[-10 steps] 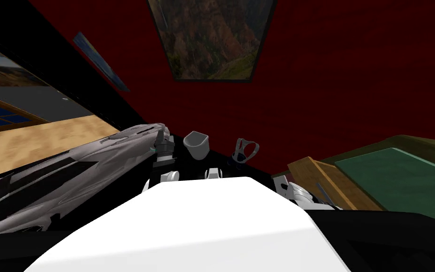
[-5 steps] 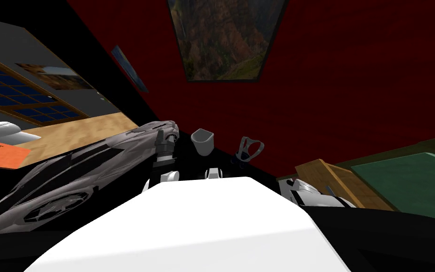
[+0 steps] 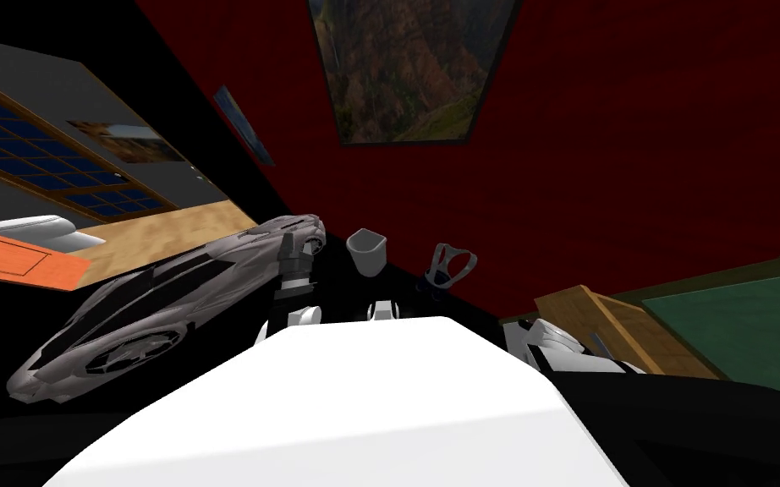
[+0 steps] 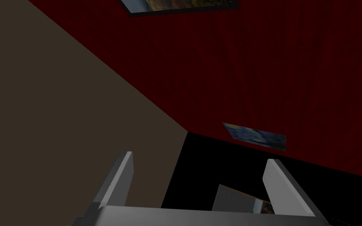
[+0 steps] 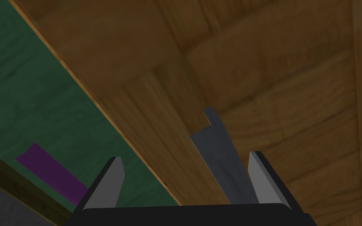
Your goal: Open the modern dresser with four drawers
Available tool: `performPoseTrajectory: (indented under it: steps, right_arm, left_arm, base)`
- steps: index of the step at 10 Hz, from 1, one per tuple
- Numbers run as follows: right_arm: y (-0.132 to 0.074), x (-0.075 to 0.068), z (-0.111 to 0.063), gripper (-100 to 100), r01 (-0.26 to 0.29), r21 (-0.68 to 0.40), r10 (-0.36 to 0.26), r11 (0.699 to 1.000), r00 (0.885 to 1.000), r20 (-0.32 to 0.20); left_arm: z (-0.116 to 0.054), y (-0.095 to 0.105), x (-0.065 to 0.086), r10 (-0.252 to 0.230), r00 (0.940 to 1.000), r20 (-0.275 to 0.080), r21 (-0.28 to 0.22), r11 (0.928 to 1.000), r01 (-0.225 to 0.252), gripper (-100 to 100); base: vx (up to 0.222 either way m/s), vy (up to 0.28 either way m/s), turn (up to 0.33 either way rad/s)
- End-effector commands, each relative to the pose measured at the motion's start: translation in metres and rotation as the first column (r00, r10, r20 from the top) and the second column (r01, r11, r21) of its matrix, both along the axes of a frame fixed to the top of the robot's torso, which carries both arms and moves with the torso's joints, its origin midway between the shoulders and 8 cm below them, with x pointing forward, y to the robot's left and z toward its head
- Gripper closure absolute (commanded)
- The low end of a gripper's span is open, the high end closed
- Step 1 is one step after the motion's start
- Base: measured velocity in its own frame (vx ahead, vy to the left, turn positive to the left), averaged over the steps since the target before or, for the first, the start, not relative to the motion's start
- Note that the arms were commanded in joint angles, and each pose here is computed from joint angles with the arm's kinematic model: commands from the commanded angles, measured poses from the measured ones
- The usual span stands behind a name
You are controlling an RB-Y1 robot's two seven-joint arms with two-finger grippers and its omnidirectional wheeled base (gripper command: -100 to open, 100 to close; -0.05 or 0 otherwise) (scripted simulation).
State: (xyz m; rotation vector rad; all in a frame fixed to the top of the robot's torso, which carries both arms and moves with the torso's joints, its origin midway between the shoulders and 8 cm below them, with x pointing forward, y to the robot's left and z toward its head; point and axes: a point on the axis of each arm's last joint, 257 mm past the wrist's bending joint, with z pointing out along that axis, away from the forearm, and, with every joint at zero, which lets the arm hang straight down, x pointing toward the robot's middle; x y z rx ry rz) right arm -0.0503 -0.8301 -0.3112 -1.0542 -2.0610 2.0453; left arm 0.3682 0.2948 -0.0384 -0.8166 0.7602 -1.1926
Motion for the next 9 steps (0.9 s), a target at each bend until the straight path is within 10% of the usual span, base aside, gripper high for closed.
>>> performPoseTrajectory:
  steps: [1,2,3,4,9]
  right_arm:
    - [-0.009,0.016,0.010,-100,-0.017,-0.019,0.017,1.000,1.000,0.019]
    - [-0.004,-0.003,0.008,-100,0.014,-0.008,-0.014,1.000,1.000,-0.011]
    - [-0.003,0.007,0.002,-100,-0.003,0.000,0.003,1.000,1.000,0.004]
    - [-0.002,0.007,0.000,0,-0.003,0.005,0.003,1.000,1.000,0.006]
    - [0.003,0.009,-0.010,0,-0.008,0.023,0.007,1.000,1.000,0.012]
  left_arm:
    - [0.000,0.000,0.000,0.000,1.0000,0.000,0.000,1.0000,0.000,0]
    - [0.000,0.000,0.000,0.000,1.0000,0.000,0.000,1.0000,0.000,0]
    - [0.000,0.000,0.000,0.000,1.0000,0.000,0.000,1.0000,0.000,0]
    - [0.000,0.000,0.000,0.000,1.0000,0.000,0.000,1.0000,0.000,0]
    - [0.000,0.000,0.000,0.000,1.0000,0.000,0.000,1.0000,0.000,0]
  base:
    - [-0.026,0.016,-0.018]
    - [0.002,0.002,0.013]
    - [0.005,-0.005,0.009]
    - [0.000,0.000,0.000]
    - [0.000,0.000,0.000]
